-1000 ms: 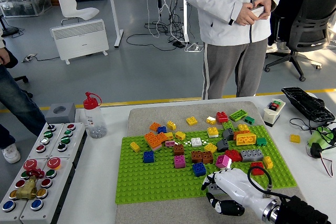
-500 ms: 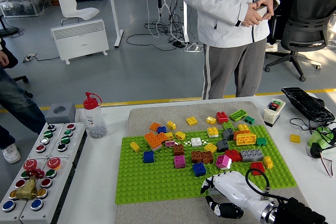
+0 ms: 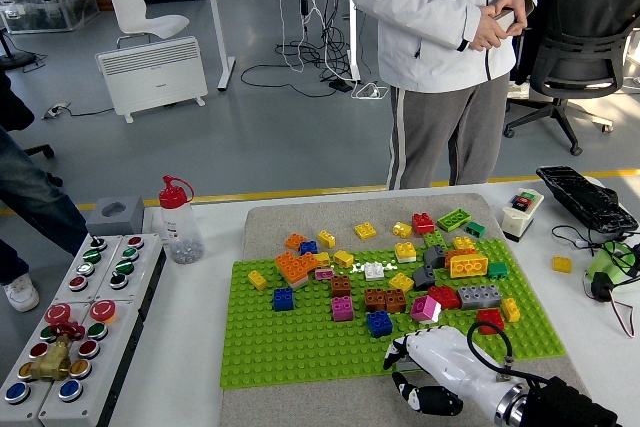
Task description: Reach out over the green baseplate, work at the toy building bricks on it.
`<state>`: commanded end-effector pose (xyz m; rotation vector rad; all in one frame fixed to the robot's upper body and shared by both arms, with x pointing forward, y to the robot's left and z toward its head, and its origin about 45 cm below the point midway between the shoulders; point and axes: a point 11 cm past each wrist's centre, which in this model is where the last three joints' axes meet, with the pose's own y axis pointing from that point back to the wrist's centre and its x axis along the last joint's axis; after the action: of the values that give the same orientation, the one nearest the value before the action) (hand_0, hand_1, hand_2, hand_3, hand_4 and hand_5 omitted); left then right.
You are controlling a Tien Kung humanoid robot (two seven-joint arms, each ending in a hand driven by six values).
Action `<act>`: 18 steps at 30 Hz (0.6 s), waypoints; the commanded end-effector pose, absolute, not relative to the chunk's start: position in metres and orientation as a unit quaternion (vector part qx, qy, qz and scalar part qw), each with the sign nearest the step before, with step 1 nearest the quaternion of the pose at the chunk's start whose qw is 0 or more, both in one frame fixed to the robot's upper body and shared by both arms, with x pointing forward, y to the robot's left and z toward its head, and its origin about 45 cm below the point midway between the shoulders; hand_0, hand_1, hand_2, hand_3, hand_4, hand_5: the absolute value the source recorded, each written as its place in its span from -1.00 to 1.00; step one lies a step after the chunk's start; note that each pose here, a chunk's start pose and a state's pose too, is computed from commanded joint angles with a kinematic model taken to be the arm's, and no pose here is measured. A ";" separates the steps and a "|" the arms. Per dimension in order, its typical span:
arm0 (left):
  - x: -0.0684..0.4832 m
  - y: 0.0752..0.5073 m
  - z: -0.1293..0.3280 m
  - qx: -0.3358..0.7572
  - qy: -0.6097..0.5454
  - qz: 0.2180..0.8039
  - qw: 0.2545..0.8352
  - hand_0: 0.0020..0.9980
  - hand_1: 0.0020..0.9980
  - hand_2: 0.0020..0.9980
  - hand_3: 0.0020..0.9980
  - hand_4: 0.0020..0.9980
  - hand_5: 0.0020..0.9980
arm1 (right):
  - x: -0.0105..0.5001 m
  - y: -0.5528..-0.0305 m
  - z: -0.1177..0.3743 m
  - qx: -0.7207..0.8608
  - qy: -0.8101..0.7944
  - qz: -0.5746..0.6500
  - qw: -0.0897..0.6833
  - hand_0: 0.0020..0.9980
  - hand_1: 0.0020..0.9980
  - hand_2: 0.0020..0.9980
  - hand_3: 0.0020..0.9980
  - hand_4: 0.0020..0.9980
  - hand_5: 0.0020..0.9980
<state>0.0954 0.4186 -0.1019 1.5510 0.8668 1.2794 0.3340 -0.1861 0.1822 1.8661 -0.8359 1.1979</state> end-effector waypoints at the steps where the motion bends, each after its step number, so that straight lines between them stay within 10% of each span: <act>1: 0.095 0.419 -0.102 0.630 0.352 0.519 0.458 0.35 0.38 0.32 0.21 -0.30 1.00 | 0.334 -0.186 0.182 0.730 -0.326 0.468 0.376 0.25 0.33 0.28 0.20 -0.13 -0.51; 18: 0.094 0.418 -0.102 0.630 0.353 0.518 0.459 0.35 0.38 0.33 0.21 -0.30 1.00 | 0.331 -0.182 0.183 0.733 -0.322 0.469 0.372 0.22 0.30 0.27 0.20 -0.12 -0.52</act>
<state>0.0938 0.4180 -0.1024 1.5518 0.8690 1.2759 0.3308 -0.1824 0.1827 1.8782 -0.8263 1.2026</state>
